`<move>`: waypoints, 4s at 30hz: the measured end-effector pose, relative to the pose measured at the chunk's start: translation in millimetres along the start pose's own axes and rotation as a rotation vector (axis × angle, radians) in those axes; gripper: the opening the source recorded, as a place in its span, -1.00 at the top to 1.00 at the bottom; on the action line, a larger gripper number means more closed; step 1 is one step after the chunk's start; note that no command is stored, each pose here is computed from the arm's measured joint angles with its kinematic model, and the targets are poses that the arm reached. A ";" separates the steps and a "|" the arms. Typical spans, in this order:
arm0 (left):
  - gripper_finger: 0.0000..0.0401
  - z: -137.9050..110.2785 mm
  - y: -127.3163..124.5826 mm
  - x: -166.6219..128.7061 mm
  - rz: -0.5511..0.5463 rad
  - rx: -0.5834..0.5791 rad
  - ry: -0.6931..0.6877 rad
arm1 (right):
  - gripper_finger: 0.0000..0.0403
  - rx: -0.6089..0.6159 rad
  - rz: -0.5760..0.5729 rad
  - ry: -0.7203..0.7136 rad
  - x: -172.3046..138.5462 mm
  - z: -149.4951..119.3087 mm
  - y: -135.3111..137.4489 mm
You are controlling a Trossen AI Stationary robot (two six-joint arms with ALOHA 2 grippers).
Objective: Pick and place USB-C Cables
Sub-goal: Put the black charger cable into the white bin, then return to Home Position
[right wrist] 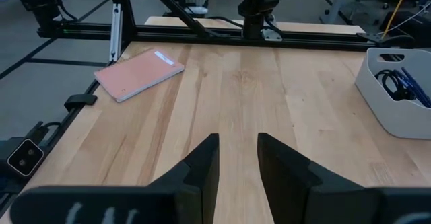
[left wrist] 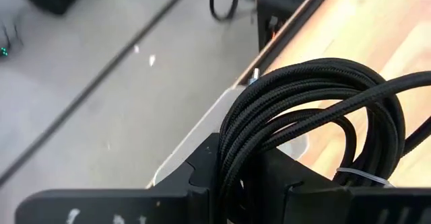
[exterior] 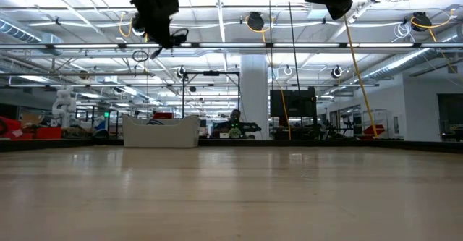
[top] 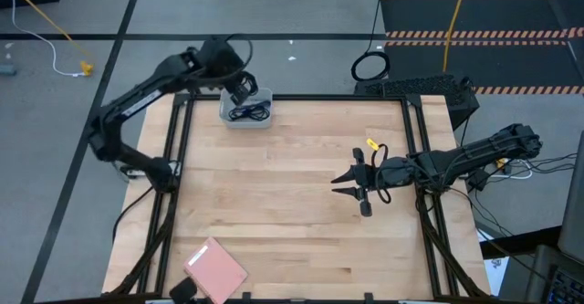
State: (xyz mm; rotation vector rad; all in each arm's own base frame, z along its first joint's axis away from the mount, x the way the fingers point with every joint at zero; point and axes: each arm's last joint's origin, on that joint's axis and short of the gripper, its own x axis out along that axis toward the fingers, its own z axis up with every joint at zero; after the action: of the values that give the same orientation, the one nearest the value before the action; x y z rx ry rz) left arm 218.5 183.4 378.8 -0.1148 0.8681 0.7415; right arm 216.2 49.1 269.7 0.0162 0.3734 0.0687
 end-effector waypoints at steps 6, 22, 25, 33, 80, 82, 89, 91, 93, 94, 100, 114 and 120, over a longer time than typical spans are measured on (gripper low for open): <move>0.68 -1.9 15.1 44.6 -0.027 -0.030 0.135 | 0.54 -0.001 0.000 0.008 0.0 -0.8 -0.1; 0.68 -26.0 30.7 155.8 -0.023 -0.072 0.410 | 0.54 0.014 -0.002 0.034 -0.1 -3.2 -0.3; 0.68 -28.7 28.7 165.3 -0.024 -0.076 0.430 | 0.54 0.013 -0.003 0.037 -0.1 -3.5 -0.3; 0.68 -35.3 21.2 187.0 -0.021 -0.080 0.477 | 0.54 0.042 -0.006 0.066 -0.3 -6.3 -0.6; 0.97 -71.0 -125.2 -35.7 -0.402 0.188 -0.359 | 0.89 -0.027 0.070 0.010 -12.2 -0.3 9.9; 0.95 -84.8 -128.1 -42.4 -0.440 0.192 -0.408 | 0.97 -0.048 0.071 0.002 -14.4 0.6 9.5; 0.96 -128.3 -135.6 -50.4 -0.553 0.202 -0.549 | 0.98 -0.098 0.073 0.014 -14.1 -6.1 9.1; 0.98 -139.3 -138.8 -48.2 -0.581 0.204 -0.561 | 0.99 -0.115 0.073 0.025 -13.1 -10.2 8.7; 0.97 -147.6 -141.2 -46.6 -0.599 0.221 -0.585 | 0.99 -0.123 0.071 0.034 -12.3 -13.4 8.1; 0.95 -150.5 -142.3 -46.3 -0.617 0.234 -0.597 | 0.99 -0.128 0.071 0.040 -11.9 -15.4 8.0; 0.93 -167.2 -153.9 -40.6 -0.737 0.351 -0.669 | 1.00 -0.189 0.073 0.015 -15.5 -27.4 6.0; 0.97 -193.9 -159.7 -16.6 -0.758 0.316 -0.718 | 1.00 -0.260 0.067 -0.185 -45.3 -67.3 -5.4; 0.92 -193.7 -159.7 -16.8 -0.756 0.321 -0.724 | 1.00 -0.240 0.078 -0.263 -50.5 -87.2 -15.7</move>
State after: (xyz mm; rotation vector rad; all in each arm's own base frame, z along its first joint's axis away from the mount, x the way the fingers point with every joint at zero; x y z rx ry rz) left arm 186.5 -18.7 232.4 0.1098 0.1913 -0.0932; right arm 138.5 30.2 206.5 -0.1962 0.0996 0.1866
